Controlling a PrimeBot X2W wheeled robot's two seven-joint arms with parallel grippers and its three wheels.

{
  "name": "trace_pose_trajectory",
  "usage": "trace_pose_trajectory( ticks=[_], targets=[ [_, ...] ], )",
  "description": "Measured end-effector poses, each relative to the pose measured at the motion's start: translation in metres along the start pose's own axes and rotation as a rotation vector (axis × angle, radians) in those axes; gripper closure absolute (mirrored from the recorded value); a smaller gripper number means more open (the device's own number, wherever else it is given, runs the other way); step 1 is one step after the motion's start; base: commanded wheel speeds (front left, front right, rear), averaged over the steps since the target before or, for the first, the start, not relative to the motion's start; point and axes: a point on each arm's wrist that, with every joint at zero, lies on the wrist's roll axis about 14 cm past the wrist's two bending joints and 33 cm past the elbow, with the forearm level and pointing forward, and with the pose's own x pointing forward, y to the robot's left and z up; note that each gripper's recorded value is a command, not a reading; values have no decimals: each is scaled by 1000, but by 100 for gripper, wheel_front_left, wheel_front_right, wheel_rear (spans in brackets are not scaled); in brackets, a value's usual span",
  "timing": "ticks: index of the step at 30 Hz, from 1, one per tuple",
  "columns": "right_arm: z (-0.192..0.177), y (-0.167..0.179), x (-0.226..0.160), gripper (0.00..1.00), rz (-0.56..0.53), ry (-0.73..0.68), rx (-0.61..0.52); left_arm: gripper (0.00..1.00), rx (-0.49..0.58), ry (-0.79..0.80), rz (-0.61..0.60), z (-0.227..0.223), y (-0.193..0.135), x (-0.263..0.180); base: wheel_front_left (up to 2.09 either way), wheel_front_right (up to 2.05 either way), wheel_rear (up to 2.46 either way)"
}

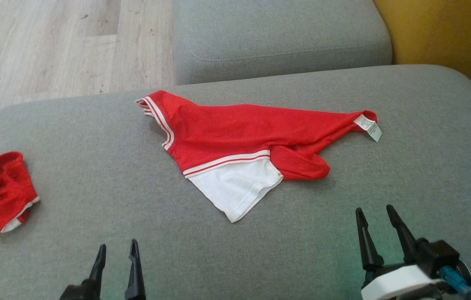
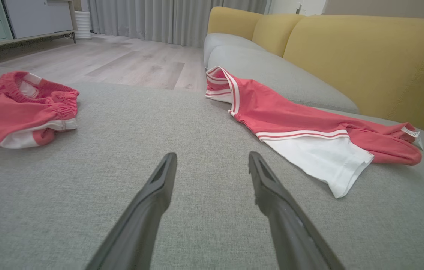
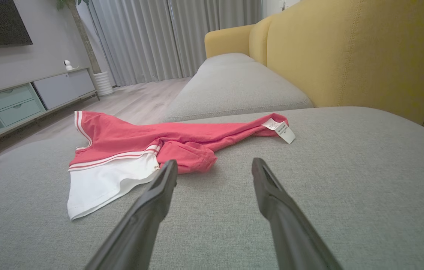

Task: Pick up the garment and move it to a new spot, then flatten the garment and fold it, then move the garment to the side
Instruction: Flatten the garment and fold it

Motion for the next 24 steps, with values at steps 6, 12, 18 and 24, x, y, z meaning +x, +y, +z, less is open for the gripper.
trace_pose_trajectory(
  ticks=[6,12,18,24],
  targets=[
    [-2,2,-1,0,5,4,1,0,-10,-11,16,1,5,-7,0,0,0],
    [-4,4,-1,0,12,11,0,0,-17,-5,15,-3,4,-11,0,0,0],
    [-7,5,-1,0,17,21,1,0,-21,2,3,-6,1,-11,0,0,0],
    [-8,6,0,0,20,26,1,0,-14,12,10,-9,3,-12,0,0,0]
  ],
)
